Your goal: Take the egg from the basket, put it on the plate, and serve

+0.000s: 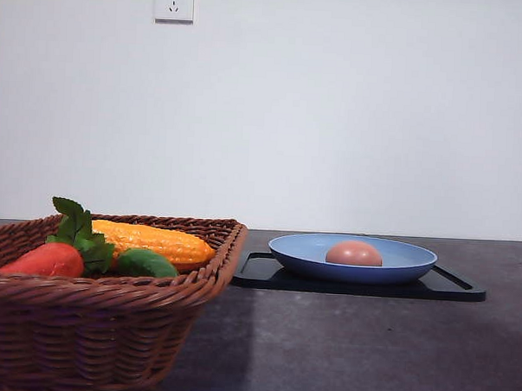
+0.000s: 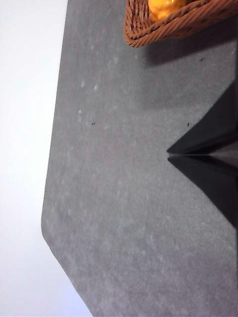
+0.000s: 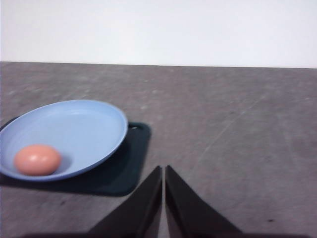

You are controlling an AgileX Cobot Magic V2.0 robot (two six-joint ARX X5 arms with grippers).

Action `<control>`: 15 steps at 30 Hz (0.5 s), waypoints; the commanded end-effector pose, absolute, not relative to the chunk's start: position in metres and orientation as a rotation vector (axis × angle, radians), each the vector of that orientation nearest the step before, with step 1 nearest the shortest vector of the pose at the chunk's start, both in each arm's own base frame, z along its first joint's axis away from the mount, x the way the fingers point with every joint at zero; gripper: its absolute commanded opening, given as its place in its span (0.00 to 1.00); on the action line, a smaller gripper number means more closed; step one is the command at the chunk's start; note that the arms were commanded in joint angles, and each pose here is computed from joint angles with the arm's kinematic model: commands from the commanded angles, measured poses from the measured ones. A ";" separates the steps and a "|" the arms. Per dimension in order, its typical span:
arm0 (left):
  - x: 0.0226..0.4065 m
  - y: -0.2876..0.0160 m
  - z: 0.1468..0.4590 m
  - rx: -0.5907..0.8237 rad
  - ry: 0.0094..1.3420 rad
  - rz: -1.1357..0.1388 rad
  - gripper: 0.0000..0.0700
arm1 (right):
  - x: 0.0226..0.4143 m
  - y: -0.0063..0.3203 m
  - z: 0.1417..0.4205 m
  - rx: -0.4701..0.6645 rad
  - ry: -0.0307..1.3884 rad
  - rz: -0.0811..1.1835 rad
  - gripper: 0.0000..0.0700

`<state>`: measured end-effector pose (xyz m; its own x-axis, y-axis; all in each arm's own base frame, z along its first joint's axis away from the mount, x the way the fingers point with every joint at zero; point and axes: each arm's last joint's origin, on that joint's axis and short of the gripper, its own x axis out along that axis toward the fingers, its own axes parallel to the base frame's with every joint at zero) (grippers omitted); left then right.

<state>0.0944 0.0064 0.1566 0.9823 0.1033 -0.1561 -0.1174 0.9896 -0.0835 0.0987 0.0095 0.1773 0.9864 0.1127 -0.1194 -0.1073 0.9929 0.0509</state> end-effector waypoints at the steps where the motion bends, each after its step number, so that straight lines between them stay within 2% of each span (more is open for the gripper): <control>1: 0.095 0.007 0.148 -0.095 0.188 0.115 0.00 | 0.098 0.009 0.173 0.039 0.108 0.125 0.00; 8: 0.095 0.007 0.148 -0.095 0.187 0.115 0.00 | 0.096 0.009 0.161 0.046 0.109 0.168 0.00; 15: 0.095 0.007 0.148 -0.095 0.187 0.115 0.00 | 0.095 0.010 0.150 0.077 0.201 0.209 0.00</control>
<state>0.0944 0.0064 0.1566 0.9823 0.1033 -0.1561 -0.1174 0.9896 -0.0835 0.0948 0.0099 0.1529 0.9607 0.2112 -0.1803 -0.1989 0.9764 0.0841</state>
